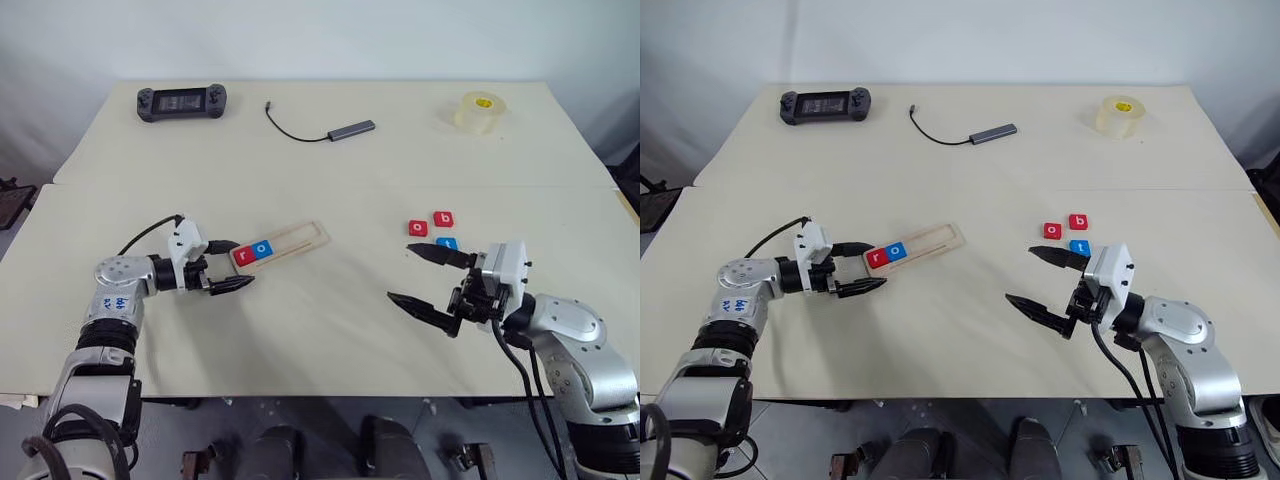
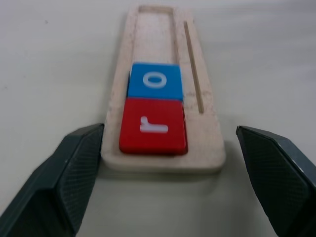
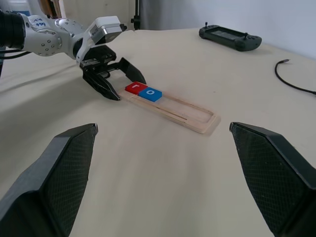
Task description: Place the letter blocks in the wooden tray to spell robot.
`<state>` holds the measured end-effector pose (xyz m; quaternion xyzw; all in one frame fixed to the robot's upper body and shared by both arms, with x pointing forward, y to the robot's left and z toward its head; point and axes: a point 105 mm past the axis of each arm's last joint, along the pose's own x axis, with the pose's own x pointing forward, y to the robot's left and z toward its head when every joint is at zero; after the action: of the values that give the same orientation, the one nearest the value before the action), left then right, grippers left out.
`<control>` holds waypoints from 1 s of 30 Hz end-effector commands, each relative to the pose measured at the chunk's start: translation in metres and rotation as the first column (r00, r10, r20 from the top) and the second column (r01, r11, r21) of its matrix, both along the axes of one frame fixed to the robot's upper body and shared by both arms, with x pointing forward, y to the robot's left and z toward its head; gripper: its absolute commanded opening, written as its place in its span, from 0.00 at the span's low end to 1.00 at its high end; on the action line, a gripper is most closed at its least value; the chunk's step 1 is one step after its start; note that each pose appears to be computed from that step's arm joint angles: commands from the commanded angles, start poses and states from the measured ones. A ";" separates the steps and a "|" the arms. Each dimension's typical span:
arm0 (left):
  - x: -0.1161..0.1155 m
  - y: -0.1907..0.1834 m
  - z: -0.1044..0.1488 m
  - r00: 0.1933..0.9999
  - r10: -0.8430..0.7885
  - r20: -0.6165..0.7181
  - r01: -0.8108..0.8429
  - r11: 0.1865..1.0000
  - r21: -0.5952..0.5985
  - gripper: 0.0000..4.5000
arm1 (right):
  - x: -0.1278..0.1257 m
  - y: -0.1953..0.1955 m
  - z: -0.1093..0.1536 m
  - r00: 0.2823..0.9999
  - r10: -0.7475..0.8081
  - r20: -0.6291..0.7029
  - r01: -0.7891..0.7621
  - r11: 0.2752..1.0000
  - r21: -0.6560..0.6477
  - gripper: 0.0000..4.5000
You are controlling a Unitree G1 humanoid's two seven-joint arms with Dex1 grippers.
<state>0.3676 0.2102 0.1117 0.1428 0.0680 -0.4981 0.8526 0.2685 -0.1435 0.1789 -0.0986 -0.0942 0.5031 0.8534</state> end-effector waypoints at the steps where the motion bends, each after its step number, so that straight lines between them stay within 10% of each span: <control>1: -0.001 -0.001 -0.015 0.999 0.010 -0.049 -0.010 1.000 0.005 1.00 | -0.005 -0.002 0.013 0.999 -0.009 0.048 0.009 1.000 0.013 1.00; 16: 0.003 -0.004 -0.026 0.998 0.045 -0.042 -0.044 0.998 0.033 0.75 | -0.002 -0.005 0.017 0.998 -0.018 0.058 0.018 1.000 0.003 1.00; 30: -0.021 -0.100 0.002 0.902 -0.427 0.068 0.416 0.900 0.133 0.75 | -0.027 -0.067 0.011 0.975 -0.222 0.024 0.223 0.971 -0.088 1.00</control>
<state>0.3475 0.1195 0.1093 0.2131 0.0283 -0.6489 0.7299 0.2502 -0.2066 0.1761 -0.1332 -0.0459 0.4133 0.8996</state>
